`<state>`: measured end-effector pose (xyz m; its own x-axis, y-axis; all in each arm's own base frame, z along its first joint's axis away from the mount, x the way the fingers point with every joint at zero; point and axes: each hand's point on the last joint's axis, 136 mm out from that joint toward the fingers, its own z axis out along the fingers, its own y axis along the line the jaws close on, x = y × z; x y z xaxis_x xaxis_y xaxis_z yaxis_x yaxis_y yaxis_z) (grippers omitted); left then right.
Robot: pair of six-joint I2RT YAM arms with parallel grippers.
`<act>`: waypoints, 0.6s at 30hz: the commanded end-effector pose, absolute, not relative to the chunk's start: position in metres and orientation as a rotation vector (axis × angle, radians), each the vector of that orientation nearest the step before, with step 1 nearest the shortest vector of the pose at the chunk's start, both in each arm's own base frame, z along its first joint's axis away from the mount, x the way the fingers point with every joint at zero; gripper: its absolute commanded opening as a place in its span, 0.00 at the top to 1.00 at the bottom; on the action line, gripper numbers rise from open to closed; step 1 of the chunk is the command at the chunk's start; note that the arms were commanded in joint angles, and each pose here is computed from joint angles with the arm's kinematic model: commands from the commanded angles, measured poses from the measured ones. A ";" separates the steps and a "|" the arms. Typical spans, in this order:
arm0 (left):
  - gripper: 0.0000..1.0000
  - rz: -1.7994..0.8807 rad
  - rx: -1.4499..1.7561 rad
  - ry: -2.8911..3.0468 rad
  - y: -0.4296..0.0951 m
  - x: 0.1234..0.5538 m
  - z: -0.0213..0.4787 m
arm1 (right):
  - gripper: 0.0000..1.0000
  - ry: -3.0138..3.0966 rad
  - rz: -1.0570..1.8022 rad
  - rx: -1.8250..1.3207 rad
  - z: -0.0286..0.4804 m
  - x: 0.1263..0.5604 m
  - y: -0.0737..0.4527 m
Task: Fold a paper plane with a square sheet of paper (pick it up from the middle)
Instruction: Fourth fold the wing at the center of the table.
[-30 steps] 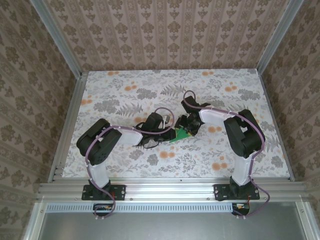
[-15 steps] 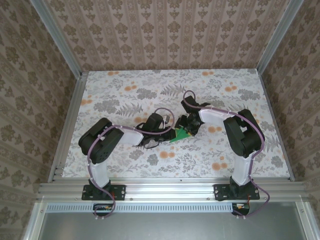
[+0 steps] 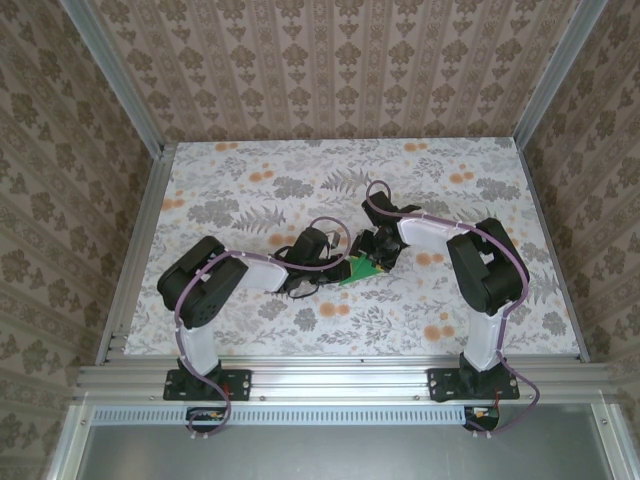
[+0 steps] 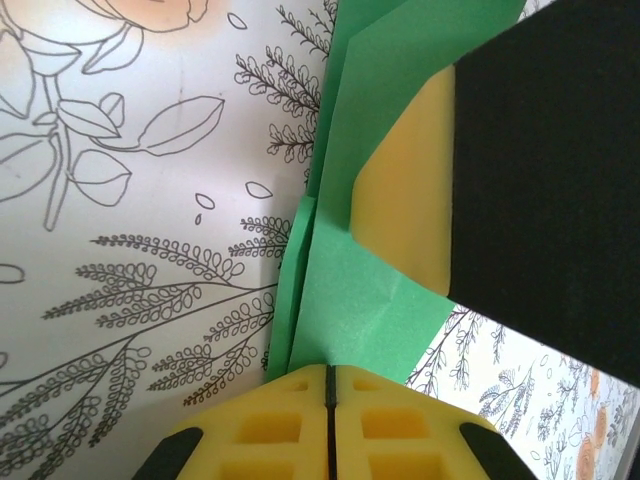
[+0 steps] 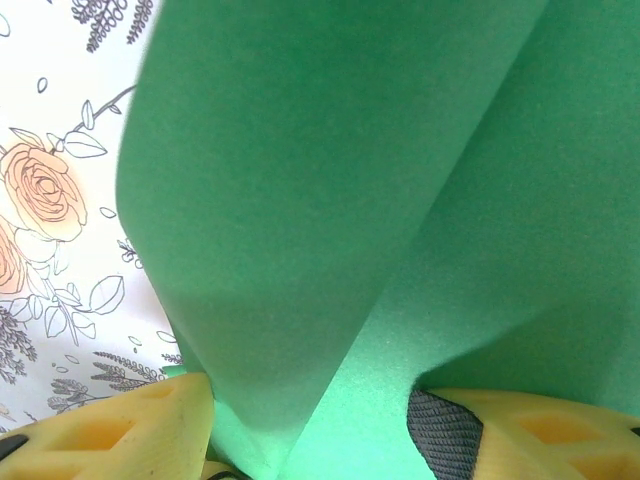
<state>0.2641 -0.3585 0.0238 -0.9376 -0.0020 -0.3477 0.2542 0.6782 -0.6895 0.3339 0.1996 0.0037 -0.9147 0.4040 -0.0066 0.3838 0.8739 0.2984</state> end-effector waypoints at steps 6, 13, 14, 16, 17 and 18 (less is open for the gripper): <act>0.95 -0.979 0.142 2.721 -0.336 0.251 -0.010 | 0.35 3.103 0.277 0.604 -0.043 0.294 0.156; 0.97 -0.949 0.123 2.770 -0.332 0.246 -0.015 | 0.34 2.915 0.552 0.368 0.035 0.327 0.180; 0.97 -0.949 0.123 2.773 -0.332 0.246 -0.015 | 0.34 2.899 0.561 0.349 0.041 0.328 0.180; 0.98 -0.947 0.120 2.777 -0.332 0.246 -0.015 | 0.34 2.870 0.576 0.306 0.049 0.329 0.181; 0.98 -0.946 0.118 2.779 -0.332 0.246 -0.014 | 0.35 2.860 0.584 0.287 0.050 0.329 0.182; 0.98 -0.943 0.124 2.784 -0.332 0.246 -0.015 | 0.35 2.856 0.593 0.272 0.050 0.329 0.182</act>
<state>0.2639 -0.3575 0.0224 -0.9461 -0.0018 -0.3240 0.2319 0.6946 -0.6810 0.3328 0.1851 0.0424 -0.9531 0.2759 -0.1243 0.2020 0.8860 0.4173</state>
